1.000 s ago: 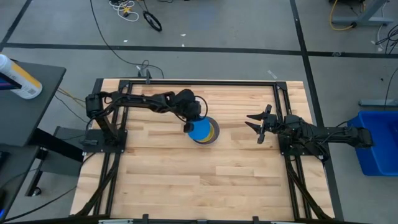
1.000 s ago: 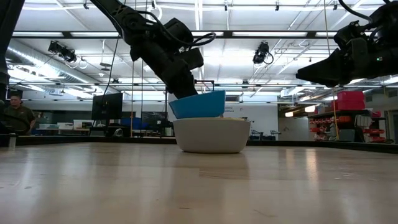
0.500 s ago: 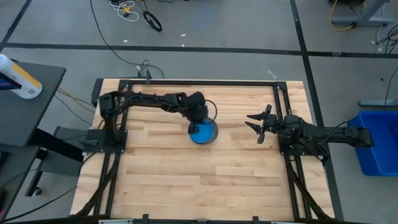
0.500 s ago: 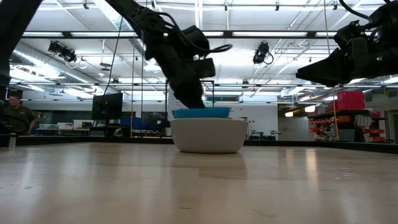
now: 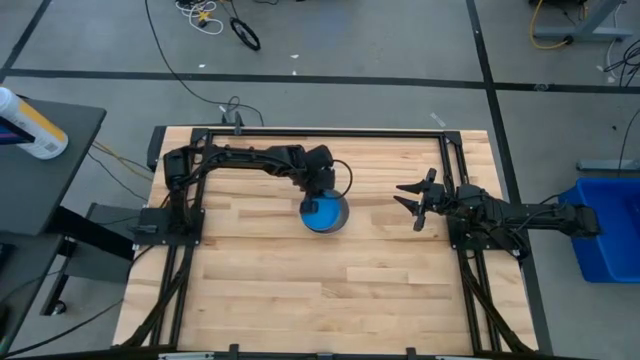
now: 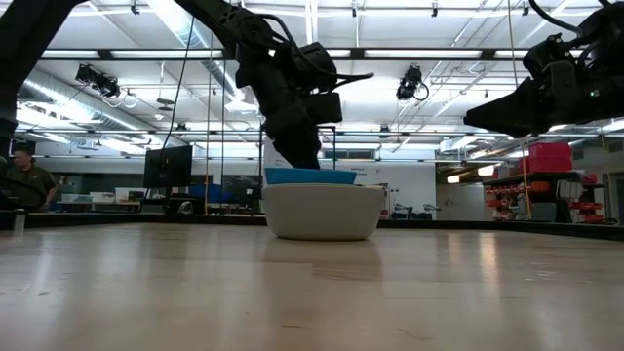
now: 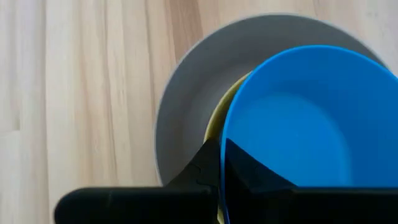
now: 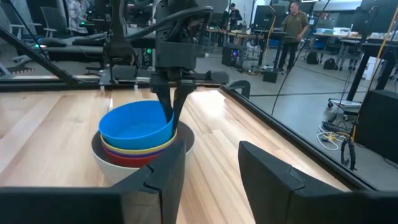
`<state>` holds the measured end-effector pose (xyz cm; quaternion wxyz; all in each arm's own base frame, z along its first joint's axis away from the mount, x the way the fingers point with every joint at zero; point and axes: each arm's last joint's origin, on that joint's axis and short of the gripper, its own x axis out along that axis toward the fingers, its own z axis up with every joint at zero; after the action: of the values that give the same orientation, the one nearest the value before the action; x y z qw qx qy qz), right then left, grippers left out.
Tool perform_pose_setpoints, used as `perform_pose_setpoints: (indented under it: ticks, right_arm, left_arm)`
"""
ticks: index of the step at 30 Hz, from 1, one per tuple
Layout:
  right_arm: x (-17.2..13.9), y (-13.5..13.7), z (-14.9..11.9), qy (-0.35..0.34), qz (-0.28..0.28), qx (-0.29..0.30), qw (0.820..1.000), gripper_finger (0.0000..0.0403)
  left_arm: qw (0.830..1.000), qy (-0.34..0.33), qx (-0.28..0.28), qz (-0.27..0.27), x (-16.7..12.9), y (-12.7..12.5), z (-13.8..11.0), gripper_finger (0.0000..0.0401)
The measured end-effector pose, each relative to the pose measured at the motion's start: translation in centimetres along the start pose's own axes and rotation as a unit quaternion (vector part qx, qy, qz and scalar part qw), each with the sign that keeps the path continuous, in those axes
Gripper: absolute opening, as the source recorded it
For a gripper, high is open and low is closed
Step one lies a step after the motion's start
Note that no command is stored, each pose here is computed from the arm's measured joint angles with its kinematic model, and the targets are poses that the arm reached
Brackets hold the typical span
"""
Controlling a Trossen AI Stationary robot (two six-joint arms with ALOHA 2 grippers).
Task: Nest bowls inside each other
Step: Stack the blue bowl on the yellow bowl, then return to Home Position
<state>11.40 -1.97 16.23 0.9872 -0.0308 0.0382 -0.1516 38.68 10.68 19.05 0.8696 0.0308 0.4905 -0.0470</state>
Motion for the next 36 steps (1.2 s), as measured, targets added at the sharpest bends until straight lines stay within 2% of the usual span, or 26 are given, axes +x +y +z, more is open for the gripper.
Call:
perform_pose_setpoints:
  ticks: [14,19,24,30,36]
  right_arm:
    - [0.00,0.00,0.00,0.000,0.000,0.000,1.000,0.0160]
    - [0.00,0.00,0.01,0.000,0.000,0.000,1.000,0.0163]
    - [0.00,0.00,0.00,0.000,0.000,0.000,1.000,0.0158]
    - [0.00,0.00,0.01,0.000,0.000,0.000,1.000,0.0158]
    - [0.00,0.00,0.01,0.000,0.000,0.000,1.000,0.0163]
  left_arm:
    - [1.000,0.012,0.000,-0.008,0.00,-0.13,-0.25,0.0010]
    - [1.000,0.010,0.010,-0.011,0.03,-0.30,-0.16,0.0067]
    - [1.000,-0.008,0.014,-0.024,0.05,-0.35,0.11,0.0142]
    - [1.000,-0.010,0.016,-0.009,0.05,-0.23,0.21,0.0233]
    - [1.000,-0.005,0.013,0.005,-0.11,-0.01,0.14,0.0288]
